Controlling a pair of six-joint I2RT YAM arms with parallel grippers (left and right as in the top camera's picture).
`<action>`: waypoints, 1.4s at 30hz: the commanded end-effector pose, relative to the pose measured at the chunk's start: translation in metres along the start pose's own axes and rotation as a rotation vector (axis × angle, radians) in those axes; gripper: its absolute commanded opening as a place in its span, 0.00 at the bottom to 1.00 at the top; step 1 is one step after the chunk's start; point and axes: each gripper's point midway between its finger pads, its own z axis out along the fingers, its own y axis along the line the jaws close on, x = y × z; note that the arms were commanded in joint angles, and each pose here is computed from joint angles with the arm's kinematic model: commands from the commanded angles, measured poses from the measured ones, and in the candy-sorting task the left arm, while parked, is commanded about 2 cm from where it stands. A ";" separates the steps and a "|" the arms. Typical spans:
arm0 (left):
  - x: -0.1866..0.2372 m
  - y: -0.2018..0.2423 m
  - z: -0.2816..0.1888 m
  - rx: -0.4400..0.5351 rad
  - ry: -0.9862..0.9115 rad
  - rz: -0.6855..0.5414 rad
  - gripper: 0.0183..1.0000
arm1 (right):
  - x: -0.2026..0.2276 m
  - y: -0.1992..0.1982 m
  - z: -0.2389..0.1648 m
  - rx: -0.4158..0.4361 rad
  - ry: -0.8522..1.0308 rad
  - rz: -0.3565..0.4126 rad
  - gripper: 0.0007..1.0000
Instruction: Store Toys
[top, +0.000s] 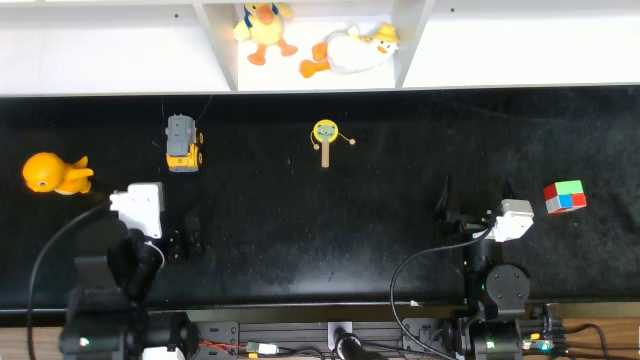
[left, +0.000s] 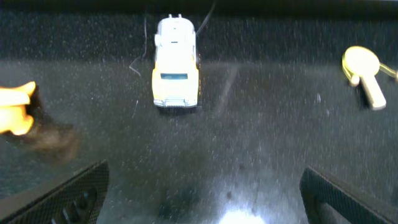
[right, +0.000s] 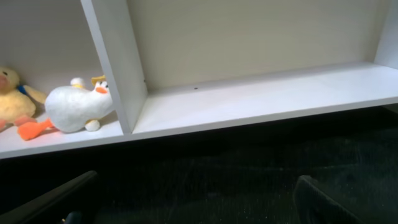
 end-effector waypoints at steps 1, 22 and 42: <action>-0.029 -0.008 -0.016 0.037 -0.009 0.180 0.99 | 0.004 -0.002 0.000 0.005 0.000 0.008 1.00; -0.065 0.083 0.002 0.100 0.098 0.210 1.00 | 0.004 -0.002 0.000 0.005 0.000 0.008 1.00; -0.014 0.167 -0.056 -0.177 0.292 0.019 1.00 | 0.004 -0.002 0.000 0.005 0.000 0.007 0.99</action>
